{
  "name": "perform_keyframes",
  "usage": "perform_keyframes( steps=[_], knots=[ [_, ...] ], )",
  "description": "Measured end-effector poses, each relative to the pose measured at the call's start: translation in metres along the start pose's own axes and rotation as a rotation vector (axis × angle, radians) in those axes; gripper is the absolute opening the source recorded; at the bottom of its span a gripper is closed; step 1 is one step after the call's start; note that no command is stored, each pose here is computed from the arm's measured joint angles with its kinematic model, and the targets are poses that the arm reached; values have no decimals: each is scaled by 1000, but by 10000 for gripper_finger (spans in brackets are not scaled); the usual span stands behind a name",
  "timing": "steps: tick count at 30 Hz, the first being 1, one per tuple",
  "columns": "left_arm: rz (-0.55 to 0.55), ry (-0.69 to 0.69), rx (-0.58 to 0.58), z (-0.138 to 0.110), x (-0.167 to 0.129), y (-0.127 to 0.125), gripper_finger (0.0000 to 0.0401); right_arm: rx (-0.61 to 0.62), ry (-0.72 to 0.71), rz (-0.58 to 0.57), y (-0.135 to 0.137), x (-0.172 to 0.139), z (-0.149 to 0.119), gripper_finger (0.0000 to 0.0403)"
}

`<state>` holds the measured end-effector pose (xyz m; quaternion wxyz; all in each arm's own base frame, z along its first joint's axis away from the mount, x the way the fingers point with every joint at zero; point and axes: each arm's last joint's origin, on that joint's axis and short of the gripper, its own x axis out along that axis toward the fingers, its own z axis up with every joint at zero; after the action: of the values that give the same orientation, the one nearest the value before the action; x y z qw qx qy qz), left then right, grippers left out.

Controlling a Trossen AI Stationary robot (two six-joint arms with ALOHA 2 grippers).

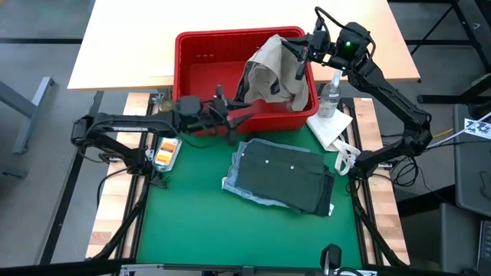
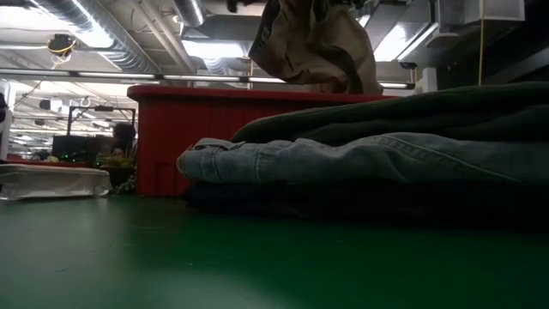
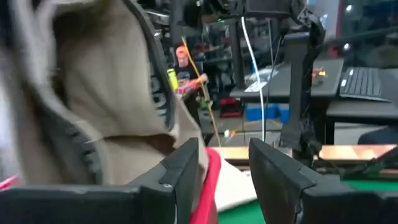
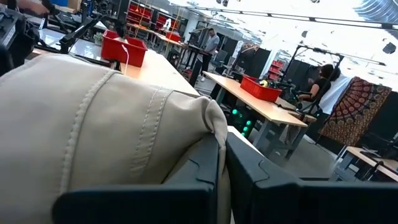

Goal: Fold laundry
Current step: Fold the beige shorts

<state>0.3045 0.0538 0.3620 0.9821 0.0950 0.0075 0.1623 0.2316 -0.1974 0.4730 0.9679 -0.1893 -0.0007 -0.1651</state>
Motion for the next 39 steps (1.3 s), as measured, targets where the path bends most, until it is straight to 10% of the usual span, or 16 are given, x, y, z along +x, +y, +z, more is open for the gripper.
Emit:
perform_keyframes(
  steps=[15, 39],
  knots=[
    [233, -129, 8, -44, 58, -6, 138, 7, -8, 36, 11, 6, 2, 17],
    [379, -92, -12, -47, 58, -2, 138, -17, 88, -138, 48, 29, 6, 17]
  ],
)
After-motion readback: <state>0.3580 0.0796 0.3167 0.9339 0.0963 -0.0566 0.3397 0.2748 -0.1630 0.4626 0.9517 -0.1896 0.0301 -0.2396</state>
